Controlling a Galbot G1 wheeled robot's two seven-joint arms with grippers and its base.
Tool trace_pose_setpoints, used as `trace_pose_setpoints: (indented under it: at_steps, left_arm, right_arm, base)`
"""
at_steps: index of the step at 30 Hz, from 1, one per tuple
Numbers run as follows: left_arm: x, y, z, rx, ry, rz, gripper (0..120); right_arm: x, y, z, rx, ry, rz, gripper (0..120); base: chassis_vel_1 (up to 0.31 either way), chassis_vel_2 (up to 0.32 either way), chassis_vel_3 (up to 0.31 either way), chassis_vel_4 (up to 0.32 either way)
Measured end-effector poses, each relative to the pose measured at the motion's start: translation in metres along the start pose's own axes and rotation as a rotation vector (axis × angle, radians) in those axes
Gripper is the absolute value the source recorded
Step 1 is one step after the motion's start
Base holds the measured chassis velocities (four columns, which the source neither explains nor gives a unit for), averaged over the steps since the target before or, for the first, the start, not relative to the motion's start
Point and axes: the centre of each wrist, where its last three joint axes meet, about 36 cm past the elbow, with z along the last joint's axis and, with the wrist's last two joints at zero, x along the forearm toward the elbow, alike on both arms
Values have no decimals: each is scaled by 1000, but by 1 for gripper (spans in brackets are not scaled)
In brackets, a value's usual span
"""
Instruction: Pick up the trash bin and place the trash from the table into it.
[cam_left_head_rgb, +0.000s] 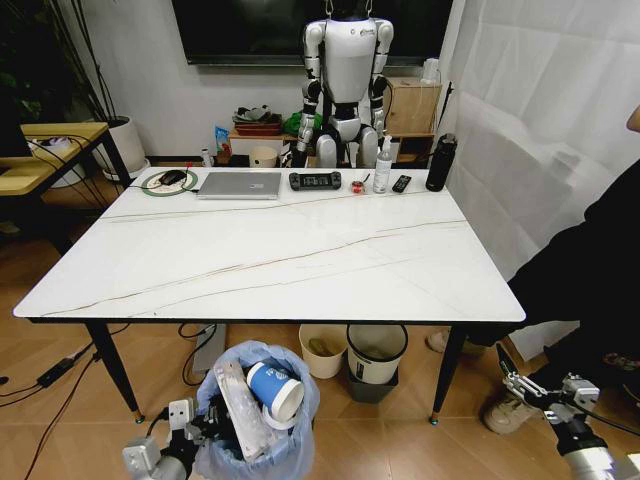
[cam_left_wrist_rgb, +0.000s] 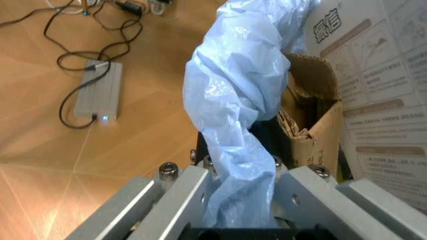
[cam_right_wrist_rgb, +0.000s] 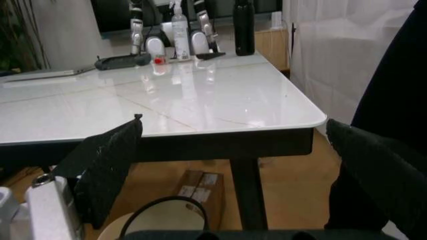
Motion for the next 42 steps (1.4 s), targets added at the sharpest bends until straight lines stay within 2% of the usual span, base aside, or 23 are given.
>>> trace_pose_setpoints:
  at_steps: [14, 27, 42]
  left_arm:
    - [0, 13, 28, 45, 19, -78, 0]
    - [5, 18, 26, 56, 1, -114, 0]
    - [-5, 20, 26, 45, 2, -105, 0]
  right_arm:
    - [-1, 0, 0, -1, -1, -1, 100]
    - [-1, 0, 0, -2, -1, -1, 100]
    - [-1, 0, 0, -2, -1, -1, 100]
  base:
    - [0, 0, 0, 0]
    - [0, 0, 0, 0]
    - [0, 0, 0, 0]
